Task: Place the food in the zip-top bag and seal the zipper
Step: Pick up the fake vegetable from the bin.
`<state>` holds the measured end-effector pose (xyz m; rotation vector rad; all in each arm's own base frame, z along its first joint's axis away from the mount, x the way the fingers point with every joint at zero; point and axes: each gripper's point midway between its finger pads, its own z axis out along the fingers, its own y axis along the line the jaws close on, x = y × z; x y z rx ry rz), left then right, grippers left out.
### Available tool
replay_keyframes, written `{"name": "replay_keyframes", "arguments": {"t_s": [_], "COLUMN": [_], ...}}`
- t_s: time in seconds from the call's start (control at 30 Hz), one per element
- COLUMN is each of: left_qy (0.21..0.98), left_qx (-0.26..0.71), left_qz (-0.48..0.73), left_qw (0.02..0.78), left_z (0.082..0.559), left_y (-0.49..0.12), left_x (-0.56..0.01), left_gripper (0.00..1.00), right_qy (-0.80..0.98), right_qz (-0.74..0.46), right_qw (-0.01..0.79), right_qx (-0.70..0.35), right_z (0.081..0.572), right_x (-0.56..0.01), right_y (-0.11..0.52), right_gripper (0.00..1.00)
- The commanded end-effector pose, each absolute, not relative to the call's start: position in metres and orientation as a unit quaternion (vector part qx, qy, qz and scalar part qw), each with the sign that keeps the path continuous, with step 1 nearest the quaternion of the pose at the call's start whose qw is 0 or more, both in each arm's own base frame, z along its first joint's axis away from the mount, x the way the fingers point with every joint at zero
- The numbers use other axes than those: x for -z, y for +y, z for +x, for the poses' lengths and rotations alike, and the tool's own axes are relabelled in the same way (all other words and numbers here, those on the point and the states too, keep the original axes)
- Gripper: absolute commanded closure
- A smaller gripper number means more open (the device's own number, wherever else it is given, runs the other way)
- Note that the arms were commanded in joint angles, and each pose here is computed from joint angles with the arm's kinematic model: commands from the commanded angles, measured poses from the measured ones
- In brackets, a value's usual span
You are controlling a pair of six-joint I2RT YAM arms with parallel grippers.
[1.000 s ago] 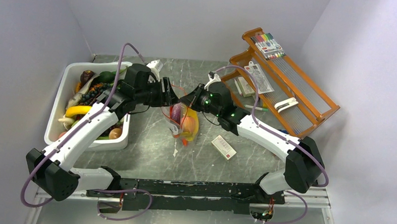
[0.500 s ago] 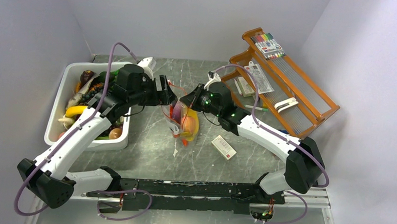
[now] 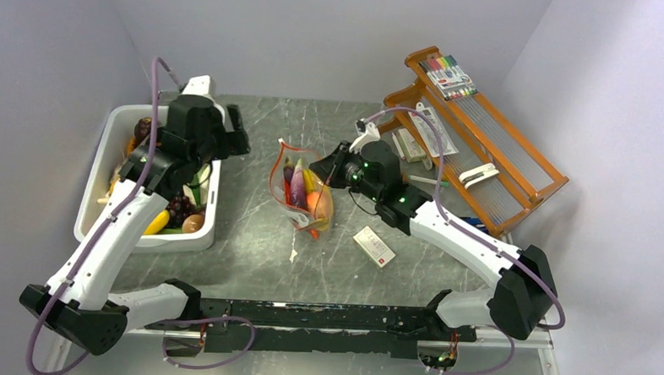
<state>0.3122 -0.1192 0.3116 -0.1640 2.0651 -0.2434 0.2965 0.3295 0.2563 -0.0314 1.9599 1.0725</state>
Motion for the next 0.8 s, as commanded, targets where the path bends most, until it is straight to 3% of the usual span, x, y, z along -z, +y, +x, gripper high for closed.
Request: {"name": "replay_keyframes", "arguments": {"t_s": [0.0, 0.13, 0.27, 0.37, 0.47, 0.57, 0.77], "left_qy": [0.853, 0.861, 0.866, 0.867, 0.861, 0.859, 0.875], "left_qx": [0.04, 0.015, 0.028, 0.021, 0.032, 0.072, 0.051], "left_qz": [-0.114, -0.155, -0.186, -0.217, -0.24, -0.222, -0.245], "left_qw": [0.507, 0.484, 0.463, 0.448, 0.447, 0.456, 0.415], "left_z": [0.319, 0.321, 0.327, 0.328, 0.331, 0.34, 0.352], "left_y": [-0.061, -0.023, -0.002, 0.017, 0.032, 0.026, 0.036], "left_x": [-0.308, -0.281, -0.255, -0.233, -0.216, -0.206, -0.171], "left_gripper": [0.17, 0.21, 0.4, 0.41, 0.51, 0.44, 0.46], "right_qy": [0.773, 0.77, 0.768, 0.768, 0.767, 0.767, 0.769], "right_qz": [-0.025, -0.037, -0.044, -0.042, -0.038, -0.031, -0.027], "right_qw": [0.469, 0.467, 0.47, 0.469, 0.469, 0.472, 0.47], "right_qx": [-0.425, -0.432, -0.432, -0.435, -0.435, -0.435, -0.433], "right_z": [0.295, 0.289, 0.289, 0.288, 0.287, 0.288, 0.29], "right_x": [-0.269, -0.273, -0.274, -0.273, -0.27, -0.27, -0.27], "right_y": [0.321, 0.322, 0.322, 0.322, 0.321, 0.318, 0.319], "right_gripper": [1.0, 1.0, 1.0, 1.0, 1.0, 1.0, 1.0]}}
